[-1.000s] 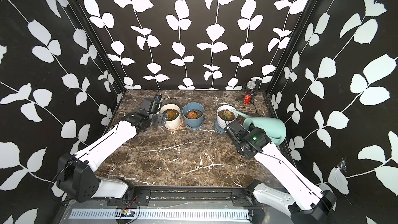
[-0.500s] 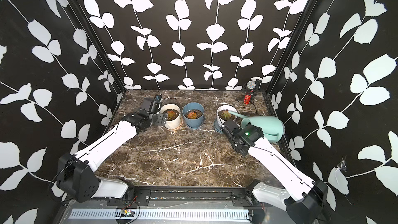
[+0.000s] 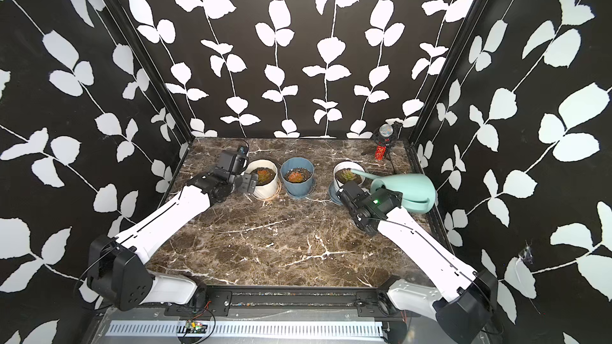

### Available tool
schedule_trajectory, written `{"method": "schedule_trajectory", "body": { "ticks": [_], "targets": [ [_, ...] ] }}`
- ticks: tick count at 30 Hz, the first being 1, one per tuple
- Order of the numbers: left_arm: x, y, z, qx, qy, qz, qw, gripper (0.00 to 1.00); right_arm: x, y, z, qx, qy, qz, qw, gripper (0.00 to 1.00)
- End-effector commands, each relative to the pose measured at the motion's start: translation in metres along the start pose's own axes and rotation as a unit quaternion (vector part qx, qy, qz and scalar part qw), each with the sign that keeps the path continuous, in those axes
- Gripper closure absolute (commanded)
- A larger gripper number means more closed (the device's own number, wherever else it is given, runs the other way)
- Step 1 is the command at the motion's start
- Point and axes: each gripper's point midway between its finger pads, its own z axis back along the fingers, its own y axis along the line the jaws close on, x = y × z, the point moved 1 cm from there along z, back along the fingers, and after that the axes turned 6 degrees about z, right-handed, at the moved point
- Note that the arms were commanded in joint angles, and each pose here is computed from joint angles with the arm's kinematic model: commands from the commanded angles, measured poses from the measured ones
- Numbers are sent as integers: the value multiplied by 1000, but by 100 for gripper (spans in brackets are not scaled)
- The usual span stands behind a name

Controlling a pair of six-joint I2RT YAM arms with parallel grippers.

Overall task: Water the succulent around the soil edge
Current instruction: Water the soil of the potted plant with water.

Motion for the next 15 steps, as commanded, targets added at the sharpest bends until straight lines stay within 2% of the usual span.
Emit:
{"method": "schedule_trajectory", "body": {
  "ticks": [1, 15],
  "targets": [
    [1, 5, 6, 4, -8, 9, 1000, 1, -14, -29, 6, -45, 21, -35, 998, 100],
    [2, 5, 6, 4, -7, 8, 1000, 1, -14, -37, 1, -44, 26, -44, 998, 100]
  ]
}}
